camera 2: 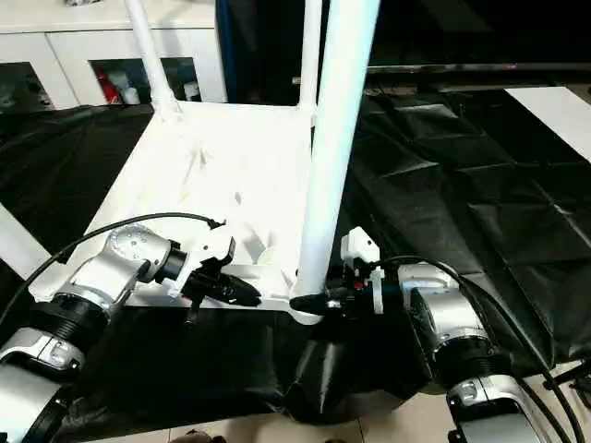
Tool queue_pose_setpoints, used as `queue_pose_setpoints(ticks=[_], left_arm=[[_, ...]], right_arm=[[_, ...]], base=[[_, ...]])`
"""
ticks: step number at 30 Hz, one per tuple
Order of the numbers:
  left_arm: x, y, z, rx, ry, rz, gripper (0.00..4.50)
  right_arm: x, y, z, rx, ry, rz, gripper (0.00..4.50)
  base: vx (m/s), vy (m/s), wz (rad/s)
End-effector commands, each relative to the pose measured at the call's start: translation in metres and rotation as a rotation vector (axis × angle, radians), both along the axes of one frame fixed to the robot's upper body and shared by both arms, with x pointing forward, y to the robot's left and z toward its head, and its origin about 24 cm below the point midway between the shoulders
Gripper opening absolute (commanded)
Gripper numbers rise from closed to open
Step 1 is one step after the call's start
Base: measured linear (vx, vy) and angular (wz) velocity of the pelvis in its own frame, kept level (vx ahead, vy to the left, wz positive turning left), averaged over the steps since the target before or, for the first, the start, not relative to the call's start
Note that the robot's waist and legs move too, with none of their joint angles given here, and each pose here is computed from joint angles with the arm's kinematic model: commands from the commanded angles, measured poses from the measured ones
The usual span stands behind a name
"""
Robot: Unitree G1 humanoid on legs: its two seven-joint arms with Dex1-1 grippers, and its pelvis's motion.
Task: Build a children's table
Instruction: Rotate leg to tighten
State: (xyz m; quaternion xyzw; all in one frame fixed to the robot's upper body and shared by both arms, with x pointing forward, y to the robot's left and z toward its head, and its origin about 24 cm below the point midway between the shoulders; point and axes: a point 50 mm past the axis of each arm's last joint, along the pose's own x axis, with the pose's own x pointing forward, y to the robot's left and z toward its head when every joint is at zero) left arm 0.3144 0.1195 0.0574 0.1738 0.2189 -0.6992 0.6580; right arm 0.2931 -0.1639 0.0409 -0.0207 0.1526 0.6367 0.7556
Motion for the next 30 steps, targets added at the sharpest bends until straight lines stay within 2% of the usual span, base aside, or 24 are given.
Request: queue_pose_setpoints(ticks=[1,3,4,5,7,8,12,13,17,19,21,24,27,30], left_arm=[[-0.002,-0.007,-0.01,0.017,0.007,0.022,0.0],[0.0,-0.008,-0.01,0.013,-0.009,0.048,0.0],[0.009,-0.015,-0.01,0.008,-0.059,0.148,0.0],[0.01,-0.016,-0.01,0.008,-0.065,0.159,0.0],[0.019,-0.025,-0.011,0.01,-0.12,0.272,0.0],[0.024,-0.039,-0.012,0.002,-0.14,0.363,0.0],[0.022,-0.06,-0.014,-0.036,-0.127,0.398,0.0],[0.019,-0.069,-0.015,-0.048,-0.126,0.39,0.0],[0.014,-0.08,-0.016,-0.062,-0.125,0.344,0.0],[0.013,-0.081,-0.017,-0.059,-0.138,0.326,0.0],[0.013,-0.079,-0.017,-0.053,-0.146,0.309,0.0],[0.015,-0.071,-0.018,-0.033,-0.161,0.302,0.0],[0.017,-0.062,-0.018,-0.011,-0.181,0.301,0.0],[0.019,-0.055,-0.016,-0.01,-0.202,0.282,0.0]], right_arm=[[-0.006,0.006,-0.005,0.029,0.037,0.01,2.48],[-0.006,0.006,-0.006,0.031,0.035,-0.005,2.46],[-0.003,0.007,-0.013,0.012,0.015,-0.121,2.46],[-0.002,0.008,-0.014,0.009,0.012,-0.136,2.45],[0.005,0.01,-0.024,-0.036,-0.013,-0.291,2.43],[0.012,0.014,-0.036,-0.095,-0.015,-0.502,2.36],[0.015,0.027,-0.045,-0.105,0.002,-0.661,2.1],[0.017,0.034,-0.045,-0.094,-0.002,-0.699,2.06],[0.018,0.053,-0.039,-0.031,-0.046,-0.663,2.06],[0.018,0.056,-0.035,0.0,-0.07,-0.643,2.57],[0.02,0.053,-0.032,0.032,-0.071,-0.645,2.73],[0.02,0.044,-0.024,0.029,-0.112,-0.603,3.05],[0.012,0.026,-0.016,0.048,-0.13,-0.501,3.15],[0.0,-0.003,-0.01,0.035,-0.139,-0.424,3.15]], base=[[0.0,0.0,0.0],[0.0,0.0,0.0],[0.0,0.0,0.0],[0.0,0.0,0.0],[-0.028,0.003,0.01],[-0.055,0.006,0.02],[-0.065,0.023,-0.09],[0.0,0.0,0.0],[0.0,0.0,0.0],[0.0,0.0,0.0],[0.0,0.0,0.0],[0.0,0.0,0.0],[0.0,0.0,0.0],[0.0,0.0,0.0]])
